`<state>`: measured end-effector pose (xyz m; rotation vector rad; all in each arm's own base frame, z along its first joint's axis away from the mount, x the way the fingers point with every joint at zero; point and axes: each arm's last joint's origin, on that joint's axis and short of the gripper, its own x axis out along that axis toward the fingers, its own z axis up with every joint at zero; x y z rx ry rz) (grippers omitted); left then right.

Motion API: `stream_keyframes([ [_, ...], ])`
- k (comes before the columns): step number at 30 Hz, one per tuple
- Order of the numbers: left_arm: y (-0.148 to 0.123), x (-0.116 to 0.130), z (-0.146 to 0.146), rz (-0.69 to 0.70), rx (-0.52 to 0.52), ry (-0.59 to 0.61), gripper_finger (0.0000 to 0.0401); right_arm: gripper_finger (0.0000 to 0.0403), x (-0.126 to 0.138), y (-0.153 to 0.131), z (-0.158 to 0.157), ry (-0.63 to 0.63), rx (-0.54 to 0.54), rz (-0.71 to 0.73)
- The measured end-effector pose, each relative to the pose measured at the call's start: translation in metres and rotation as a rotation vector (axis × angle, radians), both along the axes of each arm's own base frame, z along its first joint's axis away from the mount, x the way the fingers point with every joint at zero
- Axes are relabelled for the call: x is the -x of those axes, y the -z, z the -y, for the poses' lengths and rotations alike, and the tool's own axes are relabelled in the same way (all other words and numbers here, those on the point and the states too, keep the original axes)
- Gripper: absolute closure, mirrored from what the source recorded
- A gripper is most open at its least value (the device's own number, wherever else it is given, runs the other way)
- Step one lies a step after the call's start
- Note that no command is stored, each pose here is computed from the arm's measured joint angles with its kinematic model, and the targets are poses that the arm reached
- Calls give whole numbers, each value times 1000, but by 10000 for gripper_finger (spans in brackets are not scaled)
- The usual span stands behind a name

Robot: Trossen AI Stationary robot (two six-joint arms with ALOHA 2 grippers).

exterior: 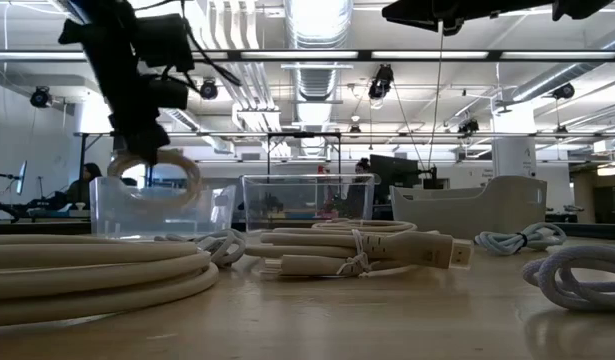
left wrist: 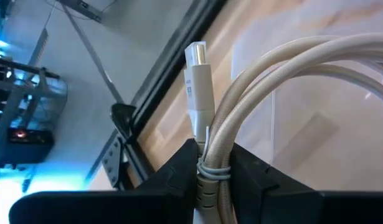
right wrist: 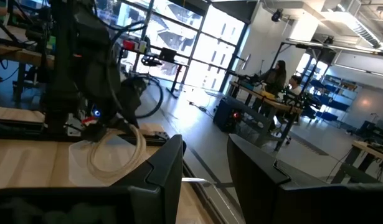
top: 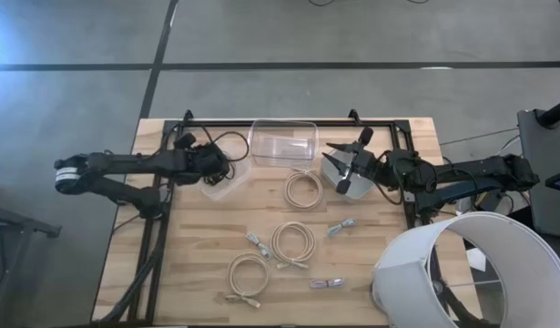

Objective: Pick & Place USB Port
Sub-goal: Put the brown HDMI cable into the left transparent bin

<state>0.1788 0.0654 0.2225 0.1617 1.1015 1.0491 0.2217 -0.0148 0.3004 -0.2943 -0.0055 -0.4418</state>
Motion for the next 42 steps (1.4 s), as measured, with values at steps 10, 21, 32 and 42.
stream_keyframes([
  [10,15,5,2,-11,79,15,272,280,0,0,0,-2,-15,4],
  [21,-11,-6,0,-2,38,87,214,280,-16,11,5,19,-110,-86],
  [32,-52,-25,9,121,170,319,215,280,-54,18,14,111,-323,-409],
  [42,-59,-47,53,317,381,673,216,280,-95,35,17,176,-395,-682],
])
